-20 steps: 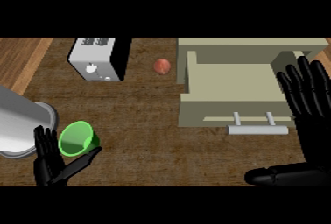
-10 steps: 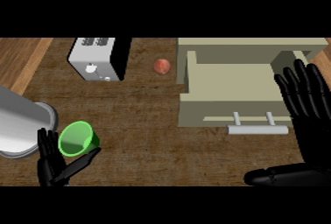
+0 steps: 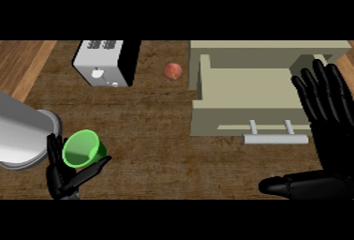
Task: Pick up the cup, place it into the drawer and close the drawer
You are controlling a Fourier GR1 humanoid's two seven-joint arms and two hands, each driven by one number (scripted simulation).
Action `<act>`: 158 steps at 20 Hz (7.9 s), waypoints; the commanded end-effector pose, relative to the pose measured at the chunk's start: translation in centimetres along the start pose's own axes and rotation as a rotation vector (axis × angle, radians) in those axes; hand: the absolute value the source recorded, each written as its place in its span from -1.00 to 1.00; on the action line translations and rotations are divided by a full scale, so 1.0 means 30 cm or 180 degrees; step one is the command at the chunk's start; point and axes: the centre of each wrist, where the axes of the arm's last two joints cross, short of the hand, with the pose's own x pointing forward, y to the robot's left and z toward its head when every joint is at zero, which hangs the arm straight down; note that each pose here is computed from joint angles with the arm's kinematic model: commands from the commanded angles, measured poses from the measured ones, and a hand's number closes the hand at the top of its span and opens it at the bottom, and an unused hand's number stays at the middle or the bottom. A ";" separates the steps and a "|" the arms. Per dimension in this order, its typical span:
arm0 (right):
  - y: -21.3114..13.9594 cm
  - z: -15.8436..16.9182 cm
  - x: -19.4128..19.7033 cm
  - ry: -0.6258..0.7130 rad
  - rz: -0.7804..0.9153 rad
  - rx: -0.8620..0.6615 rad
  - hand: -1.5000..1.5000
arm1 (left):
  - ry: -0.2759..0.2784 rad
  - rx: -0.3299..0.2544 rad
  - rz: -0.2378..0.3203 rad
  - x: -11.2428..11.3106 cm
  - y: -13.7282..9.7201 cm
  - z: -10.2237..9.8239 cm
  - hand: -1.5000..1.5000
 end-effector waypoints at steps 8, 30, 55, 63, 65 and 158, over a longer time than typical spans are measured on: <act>-0.029 0.042 0.035 0.0016 -0.0036 -0.0007 -1.00 | -0.0004 -0.0017 0.0291 -0.024 -0.030 -0.024 -1.00; -0.011 0.005 0.002 0.0064 0.0057 0.0034 -1.00 | -0.0390 -0.0827 0.0808 -0.060 -0.103 -0.092 1.00; -0.051 0.051 -0.043 0.0075 0.0064 -0.0033 -1.00 | -0.0786 -0.2287 0.1246 0.438 -0.491 -0.214 1.00; -0.041 0.058 0.037 0.0065 0.0052 -0.0044 -1.00 | -0.0913 -0.2355 0.1176 0.686 -0.740 -0.228 1.00; -0.110 0.032 0.033 0.0074 0.0073 -0.0104 -1.00 | -0.0883 -0.2347 0.1258 0.787 -0.742 -0.250 1.00; -0.090 0.035 -0.009 0.0483 0.1033 0.0833 1.00 | -0.0228 -0.2051 0.0915 0.693 -0.744 -0.293 -1.00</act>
